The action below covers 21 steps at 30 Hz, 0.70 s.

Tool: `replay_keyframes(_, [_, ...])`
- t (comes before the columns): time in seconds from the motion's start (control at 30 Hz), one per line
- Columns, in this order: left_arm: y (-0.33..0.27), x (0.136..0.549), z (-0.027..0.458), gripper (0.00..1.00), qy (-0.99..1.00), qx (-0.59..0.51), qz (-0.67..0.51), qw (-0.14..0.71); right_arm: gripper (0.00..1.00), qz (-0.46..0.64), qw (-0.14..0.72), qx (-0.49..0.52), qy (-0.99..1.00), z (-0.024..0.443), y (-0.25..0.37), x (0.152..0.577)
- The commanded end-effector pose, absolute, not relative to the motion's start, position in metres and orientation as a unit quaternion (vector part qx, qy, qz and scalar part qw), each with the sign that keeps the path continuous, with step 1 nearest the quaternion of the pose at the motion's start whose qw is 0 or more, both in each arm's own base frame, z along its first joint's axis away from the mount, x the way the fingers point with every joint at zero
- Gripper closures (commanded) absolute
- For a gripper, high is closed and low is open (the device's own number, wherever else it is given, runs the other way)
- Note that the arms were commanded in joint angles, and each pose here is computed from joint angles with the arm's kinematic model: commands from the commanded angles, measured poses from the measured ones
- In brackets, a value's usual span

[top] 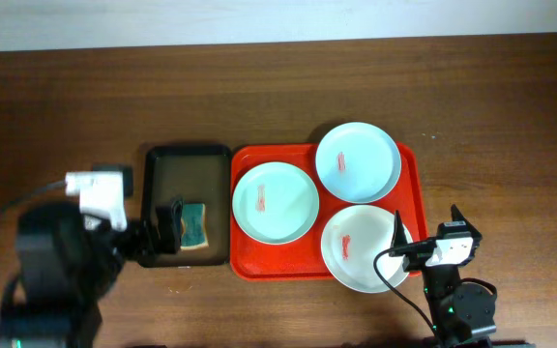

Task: Clean dirty plates on tray and stack at the side
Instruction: 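Move the left gripper over the green sponge on the black tray, then lower the left gripper and grasp the green sponge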

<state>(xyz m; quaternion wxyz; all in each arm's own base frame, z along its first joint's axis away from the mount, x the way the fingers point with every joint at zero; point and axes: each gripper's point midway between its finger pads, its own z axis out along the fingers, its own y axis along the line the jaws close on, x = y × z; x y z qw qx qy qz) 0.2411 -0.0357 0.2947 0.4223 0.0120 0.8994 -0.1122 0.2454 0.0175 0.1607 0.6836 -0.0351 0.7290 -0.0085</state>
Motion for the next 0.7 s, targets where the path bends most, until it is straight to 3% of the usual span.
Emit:
replay_keyframes(0.0, [-0.049, 0.266, 0.270, 0.01, 0.937, 0.014, -0.150, 0.314, 0.02, -0.013, 0.682, -0.025, 0.731, 0.158, 0.014, 0.245])
replay_keyframes(0.13, [-0.073, 0.283, 0.234, 0.00, 0.948, 0.019, -0.224, 0.225, 0.02, -0.013, 0.682, -0.026, 0.731, 0.158, 0.014, 0.245])
replay_keyframes(0.2, [-0.073, 0.290, 0.216, 0.36, 0.955, 0.011, -0.224, 0.193, 0.02, -0.013, 0.682, -0.026, 0.731, 0.158, 0.015, 0.245])
replay_keyframes(0.23, [-0.073, 0.293, 0.208, 0.38, 0.958, 0.007, -0.224, 0.178, 0.02, -0.013, 0.682, -0.025, 0.731, 0.158, 0.014, 0.245])
replay_keyframes(0.3, [-0.072, 0.298, 0.189, 0.55, 0.964, -0.001, -0.221, 0.146, 0.02, -0.012, 0.682, -0.026, 0.731, 0.158, 0.015, 0.245])
replay_keyframes(0.33, [-0.068, 0.299, 0.178, 0.70, 0.969, -0.006, -0.211, 0.129, 0.02, -0.012, 0.682, -0.026, 0.731, 0.158, 0.015, 0.245])
replay_keyframes(0.37, [-0.063, 0.298, 0.167, 0.92, 0.975, -0.013, -0.194, 0.109, 0.02, -0.013, 0.682, -0.026, 0.731, 0.158, 0.015, 0.245])
replay_keyframes(0.4, [-0.057, 0.297, 0.156, 1.00, 0.980, -0.019, -0.176, 0.088, 0.02, -0.013, 0.682, -0.025, 0.731, 0.158, 0.014, 0.245])
replay_keyframes(0.57, [-0.052, 0.298, 0.127, 1.00, 0.986, -0.029, -0.160, 0.040, 0.02, -0.013, 0.682, -0.025, 0.731, 0.158, 0.014, 0.245])
replay_keyframes(0.67, [-0.050, 0.300, 0.120, 0.83, 0.987, -0.030, -0.153, 0.034, 0.02, -0.012, 0.682, -0.026, 0.731, 0.158, 0.015, 0.245])
